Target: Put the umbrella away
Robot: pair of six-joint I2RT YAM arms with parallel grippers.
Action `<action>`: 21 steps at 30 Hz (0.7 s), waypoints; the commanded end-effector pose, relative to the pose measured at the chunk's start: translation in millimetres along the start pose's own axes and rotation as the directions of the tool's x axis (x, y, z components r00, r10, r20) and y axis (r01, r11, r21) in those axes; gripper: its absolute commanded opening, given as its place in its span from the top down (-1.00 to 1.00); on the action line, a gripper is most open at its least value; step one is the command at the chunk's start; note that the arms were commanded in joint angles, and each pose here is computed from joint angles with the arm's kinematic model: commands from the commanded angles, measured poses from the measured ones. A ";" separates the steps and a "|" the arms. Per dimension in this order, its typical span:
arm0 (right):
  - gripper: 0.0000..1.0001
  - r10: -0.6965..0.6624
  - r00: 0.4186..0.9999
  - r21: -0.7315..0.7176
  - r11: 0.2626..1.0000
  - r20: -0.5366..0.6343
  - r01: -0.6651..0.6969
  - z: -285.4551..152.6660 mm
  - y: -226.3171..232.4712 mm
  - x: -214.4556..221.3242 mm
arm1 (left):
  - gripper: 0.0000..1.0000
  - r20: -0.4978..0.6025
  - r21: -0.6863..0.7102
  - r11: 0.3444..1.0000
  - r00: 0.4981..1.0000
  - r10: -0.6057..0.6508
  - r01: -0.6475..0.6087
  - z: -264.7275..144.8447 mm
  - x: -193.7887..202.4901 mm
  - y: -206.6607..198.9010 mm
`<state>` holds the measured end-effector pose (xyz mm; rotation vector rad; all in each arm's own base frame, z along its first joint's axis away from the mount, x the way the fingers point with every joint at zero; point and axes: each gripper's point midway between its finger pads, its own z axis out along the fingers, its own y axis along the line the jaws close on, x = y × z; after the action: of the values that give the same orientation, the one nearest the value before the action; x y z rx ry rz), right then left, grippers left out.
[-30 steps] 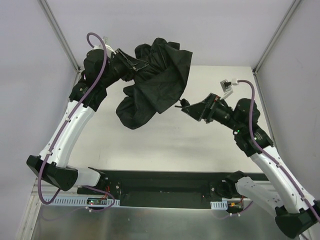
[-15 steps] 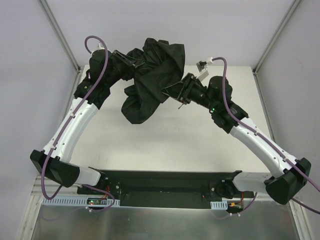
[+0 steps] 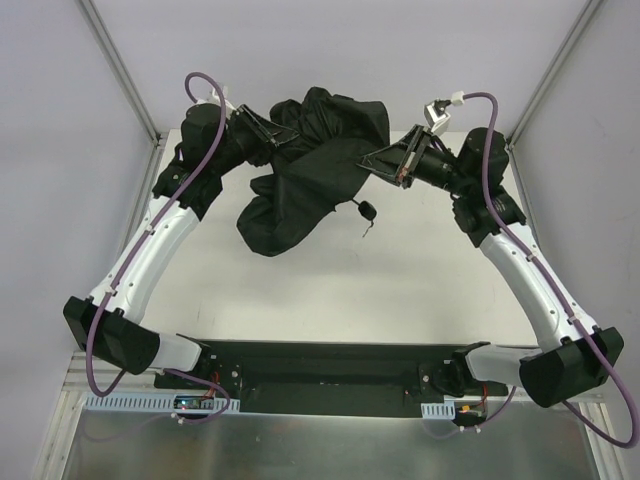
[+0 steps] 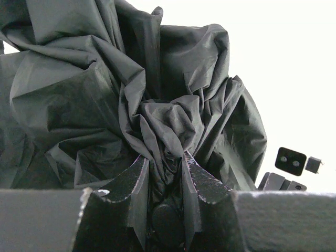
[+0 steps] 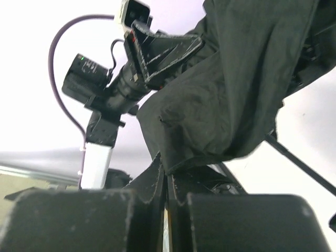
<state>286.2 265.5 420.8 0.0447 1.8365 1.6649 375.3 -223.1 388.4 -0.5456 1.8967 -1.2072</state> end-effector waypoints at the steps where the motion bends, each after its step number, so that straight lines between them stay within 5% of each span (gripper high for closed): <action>1: 0.99 -0.008 0.998 -0.104 0.995 -0.068 0.001 -11.1 34.6 11.2 | 1.00 0.024 0.203 0.978 0.999 0.048 -0.052 -17.0 -9.2 -48.9; 9: 0.99 -0.039 0.987 -0.062 0.998 -0.158 0.029 -1.1 18.3 53.1 | 1.00 0.014 0.390 0.921 1.000 0.004 -0.009 -17.8 -8.8 -78.6; 13: 0.99 -0.094 0.989 -0.009 0.996 -0.114 0.093 14.1 8.6 51.9 | 1.00 -0.065 0.467 0.884 0.997 0.036 -0.001 -22.3 5.5 -88.9; 18: 0.99 -0.195 0.980 0.059 0.979 -0.029 0.196 27.3 -4.9 29.3 | 1.00 -0.183 0.446 0.894 0.982 0.047 0.040 -28.5 33.5 -71.7; 21: 0.96 -0.247 0.962 0.125 0.957 -0.119 0.261 21.7 -22.6 40.0 | 1.00 -0.228 0.406 0.911 0.973 0.023 0.073 -30.4 45.8 -52.9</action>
<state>265.7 305.6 383.1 -0.1096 1.9457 1.5505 350.5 -262.0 411.3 -0.2962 1.7748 -1.5880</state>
